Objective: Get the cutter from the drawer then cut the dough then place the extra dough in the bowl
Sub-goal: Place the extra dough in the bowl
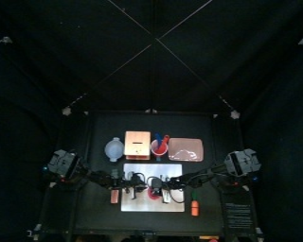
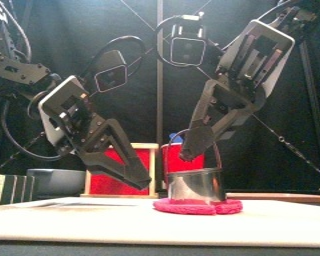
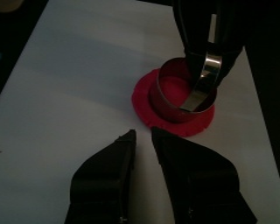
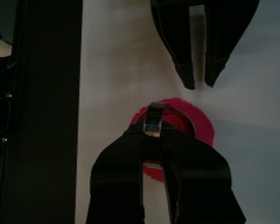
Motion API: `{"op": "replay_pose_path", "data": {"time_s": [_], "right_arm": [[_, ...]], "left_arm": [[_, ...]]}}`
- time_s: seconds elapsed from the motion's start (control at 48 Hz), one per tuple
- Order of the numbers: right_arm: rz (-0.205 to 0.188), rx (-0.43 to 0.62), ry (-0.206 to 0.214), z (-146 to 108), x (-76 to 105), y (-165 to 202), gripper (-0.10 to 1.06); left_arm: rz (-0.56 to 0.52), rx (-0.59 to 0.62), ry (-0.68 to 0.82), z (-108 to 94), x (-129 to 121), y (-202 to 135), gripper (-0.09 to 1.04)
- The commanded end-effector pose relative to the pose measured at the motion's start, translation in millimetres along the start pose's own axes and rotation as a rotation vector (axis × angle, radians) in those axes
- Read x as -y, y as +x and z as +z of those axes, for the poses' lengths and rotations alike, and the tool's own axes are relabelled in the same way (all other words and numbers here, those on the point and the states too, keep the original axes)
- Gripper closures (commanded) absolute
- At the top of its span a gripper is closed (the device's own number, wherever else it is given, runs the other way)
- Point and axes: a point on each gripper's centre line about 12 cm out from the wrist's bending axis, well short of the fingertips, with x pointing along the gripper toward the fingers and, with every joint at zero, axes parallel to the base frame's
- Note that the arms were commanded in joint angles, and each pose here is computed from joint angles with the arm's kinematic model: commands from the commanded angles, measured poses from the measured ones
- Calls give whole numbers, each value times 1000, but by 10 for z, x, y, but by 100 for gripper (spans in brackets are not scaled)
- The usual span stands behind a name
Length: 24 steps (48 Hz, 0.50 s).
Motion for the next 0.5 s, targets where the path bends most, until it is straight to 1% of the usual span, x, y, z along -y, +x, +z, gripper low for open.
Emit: {"op": "replay_pose_path", "data": {"time_s": [0.021,0.167,0.208,0.271,0.396,0.5], "right_arm": [[4,5,-1,33,-4,-54,56],[5,6,-9,43,-8,-64,54],[5,9,-3,45,-8,-68,52],[5,11,-9,46,-8,-76,48],[4,17,-11,49,-1,-93,38],[3,31,-10,75,2,-111,26]], "left_arm": [[-3,33,-12,114,5,-13,29],[-3,52,-16,170,3,-30,29],[-4,58,-17,188,0,-37,29],[-7,68,-16,216,9,-51,29],[-24,109,0,317,43,-90,28],[-42,147,18,379,87,-133,28]]}}
